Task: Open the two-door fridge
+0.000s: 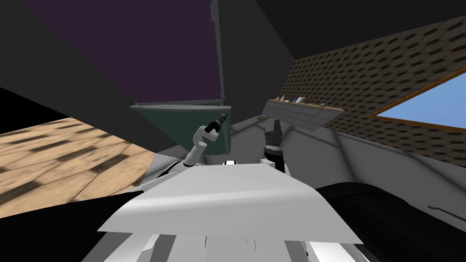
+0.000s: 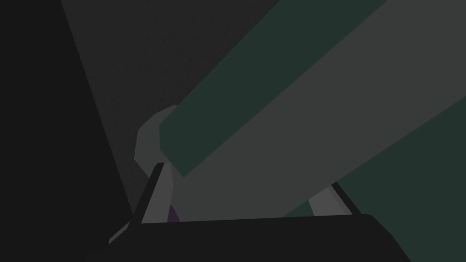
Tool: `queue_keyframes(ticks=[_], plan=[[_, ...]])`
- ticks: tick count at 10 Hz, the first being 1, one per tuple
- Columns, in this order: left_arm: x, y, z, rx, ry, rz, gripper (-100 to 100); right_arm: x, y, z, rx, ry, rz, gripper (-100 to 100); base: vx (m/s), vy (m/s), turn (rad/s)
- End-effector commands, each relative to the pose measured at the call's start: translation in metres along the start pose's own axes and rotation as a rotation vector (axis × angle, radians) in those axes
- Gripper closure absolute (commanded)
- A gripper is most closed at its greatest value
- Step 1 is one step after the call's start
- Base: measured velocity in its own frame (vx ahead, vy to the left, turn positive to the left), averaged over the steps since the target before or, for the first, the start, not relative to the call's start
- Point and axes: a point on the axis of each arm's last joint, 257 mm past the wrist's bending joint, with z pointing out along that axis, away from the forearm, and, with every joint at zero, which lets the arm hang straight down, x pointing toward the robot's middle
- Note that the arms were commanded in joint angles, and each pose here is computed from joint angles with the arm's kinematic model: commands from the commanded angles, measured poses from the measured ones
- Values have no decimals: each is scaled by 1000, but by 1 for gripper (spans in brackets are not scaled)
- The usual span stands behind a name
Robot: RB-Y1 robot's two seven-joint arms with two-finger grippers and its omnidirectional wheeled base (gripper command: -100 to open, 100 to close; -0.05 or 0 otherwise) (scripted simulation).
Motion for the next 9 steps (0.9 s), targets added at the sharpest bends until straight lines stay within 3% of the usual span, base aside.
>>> queue_keyframes(ticks=[1, 5, 6, 8, 9], plan=[[20, -21, -9, 43, 49, -2, 100, 0, 0, 0, 0, 0, 0, 0, -215, 188, -57], [51, -51, -25, 110, 120, -6, 100, 0, 0, 0, 0, 0, 0, 0, -215, 172, -51], [43, -45, -19, 98, 99, -2, 100, 0, 0, 0, 0, 0, 0, 0, -101, 74, -37], [68, -66, -35, 147, 154, 1, 100, 0, 0, 0, 0, 0, 0, 0, -113, 180, -39], [68, -66, -35, 147, 154, 1, 100, 0, 0, 0, 0, 0, 0, 0, -136, 225, -62]])
